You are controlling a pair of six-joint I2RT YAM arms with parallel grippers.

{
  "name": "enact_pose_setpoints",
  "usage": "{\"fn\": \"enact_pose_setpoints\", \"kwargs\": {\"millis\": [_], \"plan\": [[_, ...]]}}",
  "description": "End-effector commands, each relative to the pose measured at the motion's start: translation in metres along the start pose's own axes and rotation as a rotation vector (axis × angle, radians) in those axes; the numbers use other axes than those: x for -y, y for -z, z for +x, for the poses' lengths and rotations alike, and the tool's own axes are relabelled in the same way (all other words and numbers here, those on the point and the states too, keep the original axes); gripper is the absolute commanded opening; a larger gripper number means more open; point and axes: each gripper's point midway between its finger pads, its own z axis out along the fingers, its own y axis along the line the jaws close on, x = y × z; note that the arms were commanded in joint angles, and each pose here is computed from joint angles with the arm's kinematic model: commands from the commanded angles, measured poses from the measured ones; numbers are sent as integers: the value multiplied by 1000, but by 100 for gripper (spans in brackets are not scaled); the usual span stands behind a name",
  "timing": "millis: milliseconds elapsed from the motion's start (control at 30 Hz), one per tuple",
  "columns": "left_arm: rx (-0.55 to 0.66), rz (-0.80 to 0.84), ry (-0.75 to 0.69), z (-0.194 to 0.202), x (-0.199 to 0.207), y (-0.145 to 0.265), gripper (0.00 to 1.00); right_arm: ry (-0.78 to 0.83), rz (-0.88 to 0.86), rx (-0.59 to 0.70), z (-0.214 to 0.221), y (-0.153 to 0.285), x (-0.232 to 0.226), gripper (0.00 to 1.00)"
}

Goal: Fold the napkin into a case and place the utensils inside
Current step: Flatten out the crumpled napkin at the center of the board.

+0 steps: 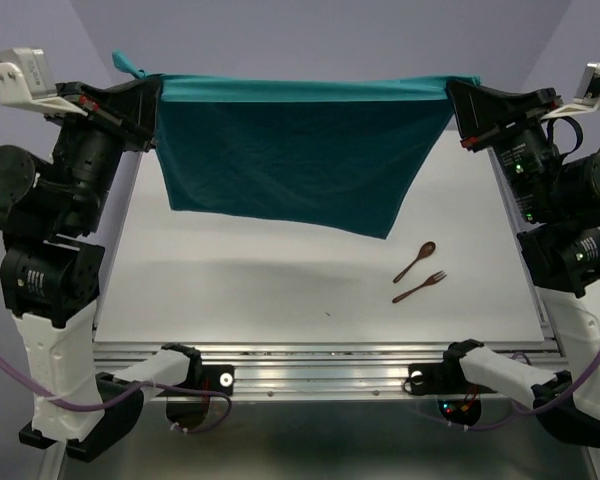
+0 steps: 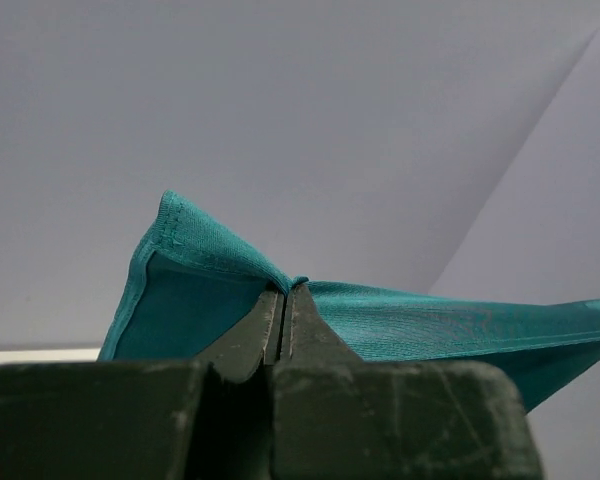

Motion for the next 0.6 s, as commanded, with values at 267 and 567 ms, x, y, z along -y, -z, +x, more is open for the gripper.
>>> {"fn": "enact_pose_setpoints", "kwargs": {"millis": [267,567], "plan": [[-2,-350,-107,22,-80,-6,0,97,372,67,5,6,82,1],[-383,-534,-110,216,-171,-47,0,235,625,-298,188,-7,192,1]]}}
